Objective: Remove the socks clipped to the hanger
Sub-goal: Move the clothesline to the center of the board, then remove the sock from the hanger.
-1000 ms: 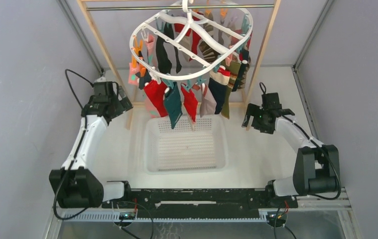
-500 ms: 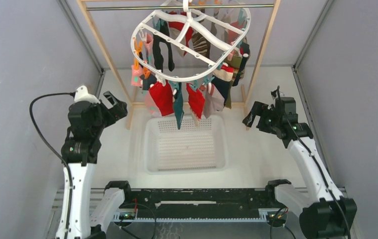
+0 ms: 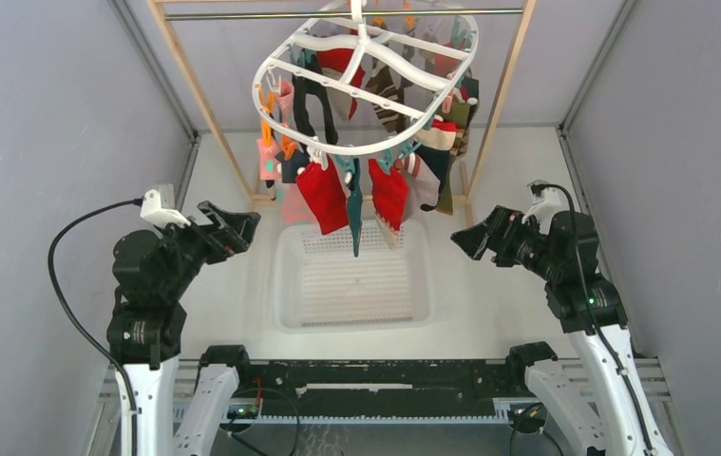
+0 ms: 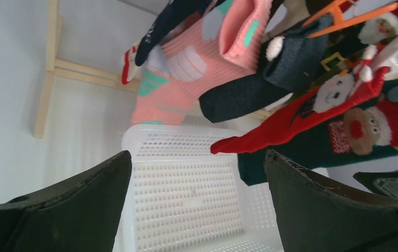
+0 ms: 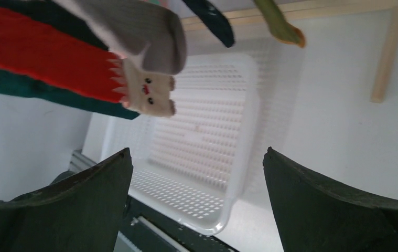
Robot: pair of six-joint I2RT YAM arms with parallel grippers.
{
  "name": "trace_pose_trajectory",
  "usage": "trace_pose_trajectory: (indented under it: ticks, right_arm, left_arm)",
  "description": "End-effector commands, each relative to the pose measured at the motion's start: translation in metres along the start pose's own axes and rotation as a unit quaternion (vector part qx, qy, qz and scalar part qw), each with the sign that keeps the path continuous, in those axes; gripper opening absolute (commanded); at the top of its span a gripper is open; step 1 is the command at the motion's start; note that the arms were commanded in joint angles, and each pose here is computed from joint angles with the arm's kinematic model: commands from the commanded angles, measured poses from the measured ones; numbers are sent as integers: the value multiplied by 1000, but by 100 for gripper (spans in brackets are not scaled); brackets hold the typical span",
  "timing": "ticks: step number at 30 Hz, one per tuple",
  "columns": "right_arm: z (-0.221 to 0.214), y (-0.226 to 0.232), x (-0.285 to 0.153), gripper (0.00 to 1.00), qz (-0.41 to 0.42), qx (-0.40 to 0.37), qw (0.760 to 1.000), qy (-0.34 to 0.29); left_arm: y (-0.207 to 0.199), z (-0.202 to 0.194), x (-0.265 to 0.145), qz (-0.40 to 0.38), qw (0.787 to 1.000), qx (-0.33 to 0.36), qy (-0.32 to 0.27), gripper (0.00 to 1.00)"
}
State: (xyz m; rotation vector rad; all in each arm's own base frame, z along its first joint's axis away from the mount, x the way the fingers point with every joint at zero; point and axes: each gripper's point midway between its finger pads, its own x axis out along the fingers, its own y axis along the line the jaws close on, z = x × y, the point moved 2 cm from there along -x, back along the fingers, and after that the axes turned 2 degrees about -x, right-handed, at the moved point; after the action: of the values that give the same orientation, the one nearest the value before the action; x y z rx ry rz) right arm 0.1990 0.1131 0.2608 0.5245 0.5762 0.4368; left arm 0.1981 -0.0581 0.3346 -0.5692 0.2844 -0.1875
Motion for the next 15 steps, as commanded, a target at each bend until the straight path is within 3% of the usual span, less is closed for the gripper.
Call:
trace_pose_trajectory:
  ticks: [1, 6, 9, 15]
  right_arm:
    - [7, 34, -3, 100, 75, 32, 997, 5]
    - [1, 40, 9, 100, 79, 60, 995, 25]
    - [-1, 49, 11, 100, 123, 76, 989, 38]
    - [1, 35, 15, 100, 143, 130, 980, 37]
  left_arm:
    - [-29, 7, -17, -64, 998, -22, -14, 100]
    - [-30, 3, -21, -81, 995, -47, -35, 100]
    - [-27, -2, -22, -84, 994, -53, -42, 100]
    - [-34, -23, -19, -118, 991, -65, 16, 100]
